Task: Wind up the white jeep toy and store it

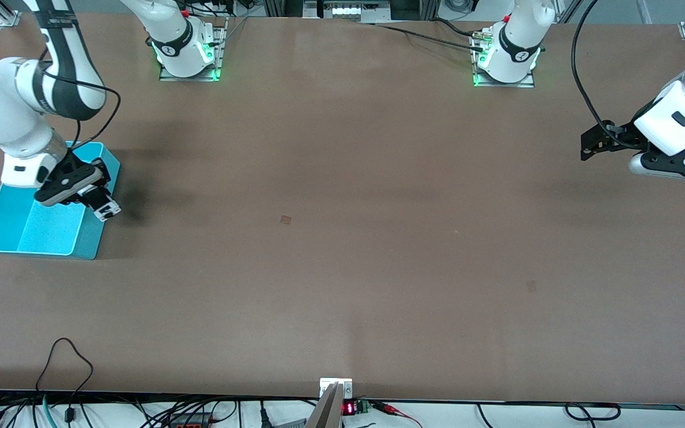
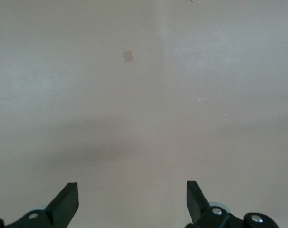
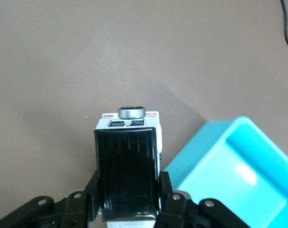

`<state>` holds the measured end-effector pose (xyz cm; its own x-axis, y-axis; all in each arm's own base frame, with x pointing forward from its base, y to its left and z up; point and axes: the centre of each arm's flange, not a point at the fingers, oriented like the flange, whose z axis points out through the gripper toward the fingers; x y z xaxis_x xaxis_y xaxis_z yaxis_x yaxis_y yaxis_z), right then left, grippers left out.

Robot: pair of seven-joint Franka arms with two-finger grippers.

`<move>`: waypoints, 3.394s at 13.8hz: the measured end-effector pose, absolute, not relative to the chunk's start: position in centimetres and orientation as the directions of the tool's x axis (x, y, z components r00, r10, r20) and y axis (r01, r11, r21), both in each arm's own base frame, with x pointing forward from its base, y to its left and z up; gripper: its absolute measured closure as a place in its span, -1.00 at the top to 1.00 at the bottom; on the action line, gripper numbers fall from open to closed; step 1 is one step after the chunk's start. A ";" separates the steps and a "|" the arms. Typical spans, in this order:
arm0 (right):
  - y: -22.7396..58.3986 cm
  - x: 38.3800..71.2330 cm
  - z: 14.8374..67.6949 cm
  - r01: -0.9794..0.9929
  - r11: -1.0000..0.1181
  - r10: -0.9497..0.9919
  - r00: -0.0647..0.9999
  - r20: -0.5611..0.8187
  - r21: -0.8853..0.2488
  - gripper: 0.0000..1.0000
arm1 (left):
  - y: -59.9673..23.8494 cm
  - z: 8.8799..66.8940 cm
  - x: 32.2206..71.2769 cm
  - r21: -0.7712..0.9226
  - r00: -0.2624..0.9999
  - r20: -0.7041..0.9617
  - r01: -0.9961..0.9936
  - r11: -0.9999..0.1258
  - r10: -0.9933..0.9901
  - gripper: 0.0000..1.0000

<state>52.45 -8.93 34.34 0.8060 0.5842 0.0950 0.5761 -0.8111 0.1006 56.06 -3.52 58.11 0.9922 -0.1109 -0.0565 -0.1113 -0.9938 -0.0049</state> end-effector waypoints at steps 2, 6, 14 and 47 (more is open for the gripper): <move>-11.1 52.6 35.3 0.481 -0.873 0.487 0.869 0.086 0.084 0.02 | -3.6 58.1 56.1 -0.005 0.992 -0.056 -0.112 -0.994 -0.112 1.00; -17.2 51.6 34.1 0.311 -0.947 0.316 0.947 0.055 0.084 0.02 | -3.6 58.1 56.1 -0.005 0.992 -0.056 -0.112 -0.994 -0.112 1.00; -22.7 49.9 28.2 0.085 -0.996 0.084 0.996 -0.025 0.034 0.02 | -3.5 58.1 56.0 -0.005 0.992 -0.058 -0.111 -0.994 -0.110 1.00; -1.8 57.5 53.2 0.151 -0.988 0.149 0.988 -0.037 0.045 1.00 | -3.1 58.1 56.1 -0.009 0.993 -0.059 -0.104 -0.995 -0.103 1.00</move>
<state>57.49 -1.81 53.17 0.9881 0.1492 -0.0369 0.1508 -0.9875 0.0451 56.06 -3.05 58.10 0.9929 -0.1035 -0.0586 -0.1042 -0.9945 -0.0091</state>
